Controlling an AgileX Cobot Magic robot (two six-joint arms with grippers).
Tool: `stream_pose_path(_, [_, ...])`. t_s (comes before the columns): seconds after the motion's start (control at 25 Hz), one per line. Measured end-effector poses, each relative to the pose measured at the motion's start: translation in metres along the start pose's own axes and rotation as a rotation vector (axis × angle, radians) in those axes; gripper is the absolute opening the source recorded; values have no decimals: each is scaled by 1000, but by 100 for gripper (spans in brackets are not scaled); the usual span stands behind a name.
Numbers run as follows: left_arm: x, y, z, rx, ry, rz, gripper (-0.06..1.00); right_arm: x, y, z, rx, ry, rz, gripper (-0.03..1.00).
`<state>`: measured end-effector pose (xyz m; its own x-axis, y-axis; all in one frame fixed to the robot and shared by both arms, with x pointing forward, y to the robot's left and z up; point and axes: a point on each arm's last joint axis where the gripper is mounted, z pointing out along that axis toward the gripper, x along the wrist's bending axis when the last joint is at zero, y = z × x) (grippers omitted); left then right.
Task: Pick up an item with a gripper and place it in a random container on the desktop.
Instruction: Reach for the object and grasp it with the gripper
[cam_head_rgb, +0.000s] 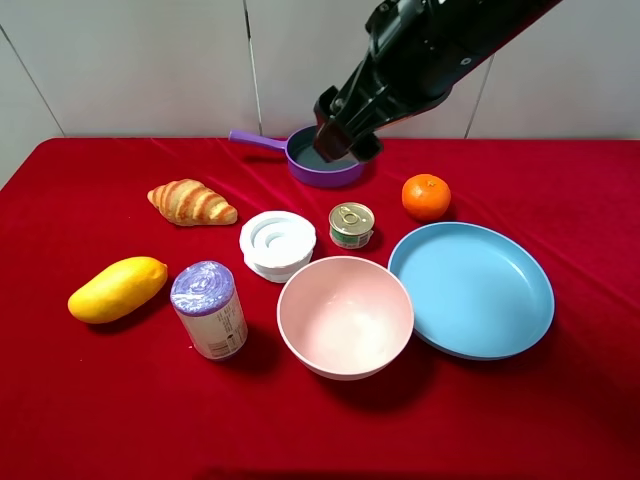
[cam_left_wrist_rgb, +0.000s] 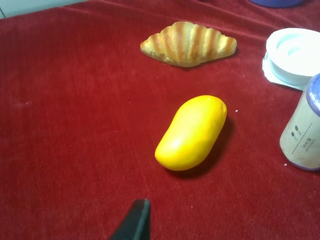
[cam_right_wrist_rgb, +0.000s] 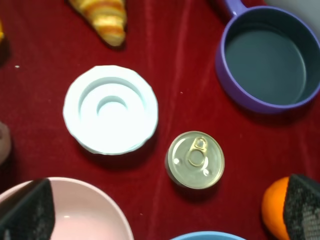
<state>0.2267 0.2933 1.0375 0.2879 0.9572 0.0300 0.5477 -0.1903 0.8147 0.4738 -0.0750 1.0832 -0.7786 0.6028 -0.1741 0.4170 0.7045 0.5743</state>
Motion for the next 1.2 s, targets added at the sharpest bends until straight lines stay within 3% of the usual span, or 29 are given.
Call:
stream_pose_path(0.84, [0,0,0,0,0,0,98,84,22,35,-44,158,-226,69])
stream_pose_path(1.2, [0,0,0,0,0,0,98,105,26,63,-17,215,-256,69])
